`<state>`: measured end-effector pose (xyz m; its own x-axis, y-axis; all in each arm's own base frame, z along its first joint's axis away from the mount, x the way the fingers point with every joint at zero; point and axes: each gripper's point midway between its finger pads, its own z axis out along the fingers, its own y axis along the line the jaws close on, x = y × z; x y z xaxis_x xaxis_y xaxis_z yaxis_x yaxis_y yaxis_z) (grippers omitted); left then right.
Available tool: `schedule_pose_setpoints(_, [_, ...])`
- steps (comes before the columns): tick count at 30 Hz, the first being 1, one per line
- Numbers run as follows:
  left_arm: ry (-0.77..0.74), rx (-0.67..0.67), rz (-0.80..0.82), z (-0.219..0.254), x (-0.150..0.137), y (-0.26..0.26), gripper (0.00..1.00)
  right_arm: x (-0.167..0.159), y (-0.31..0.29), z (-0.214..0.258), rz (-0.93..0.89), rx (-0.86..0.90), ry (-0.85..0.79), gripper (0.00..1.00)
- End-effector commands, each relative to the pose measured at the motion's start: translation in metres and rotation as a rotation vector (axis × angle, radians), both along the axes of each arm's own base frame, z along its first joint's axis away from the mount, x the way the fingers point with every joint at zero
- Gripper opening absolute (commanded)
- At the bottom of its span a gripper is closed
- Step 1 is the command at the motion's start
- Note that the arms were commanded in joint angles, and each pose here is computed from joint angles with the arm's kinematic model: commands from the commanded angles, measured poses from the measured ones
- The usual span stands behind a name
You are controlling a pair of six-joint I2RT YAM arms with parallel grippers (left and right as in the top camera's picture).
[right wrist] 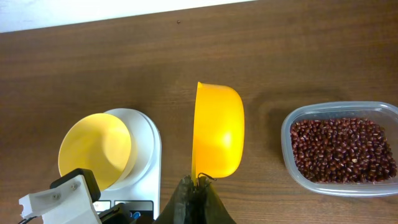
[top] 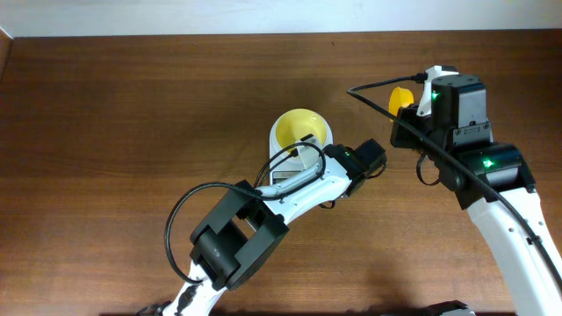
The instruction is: Scoop item into bowl and weigh 50g on scale
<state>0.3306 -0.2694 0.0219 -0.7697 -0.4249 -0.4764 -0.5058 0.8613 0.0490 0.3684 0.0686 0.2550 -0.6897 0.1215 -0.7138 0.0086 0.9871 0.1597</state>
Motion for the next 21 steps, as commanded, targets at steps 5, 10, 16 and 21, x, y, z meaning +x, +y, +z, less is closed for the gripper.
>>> schedule_pose_setpoints(5, [0.016, 0.025, 0.013, -0.0153, -0.0015, 0.0036, 0.0, 0.004, -0.0044, 0.006, -0.024, -0.005, -0.015, 0.04])
schedule_pose_setpoints(10, [0.022, 0.021, 0.013, -0.0172, -0.0021, 0.0027, 0.0, 0.004, -0.0043, 0.0061, -0.024, -0.005, -0.015, 0.04])
schedule_pose_setpoints(16, [0.022, 0.02, 0.012, -0.017, -0.002, 0.0026, 0.0, 0.004, -0.0043, 0.0061, -0.024, -0.005, -0.015, 0.04])
schedule_pose_setpoints(21, [0.02, 0.019, 0.012, -0.0077, -0.0034, 0.0043, 0.0, 0.0046, -0.0043, 0.0067, -0.024, -0.004, -0.019, 0.04])
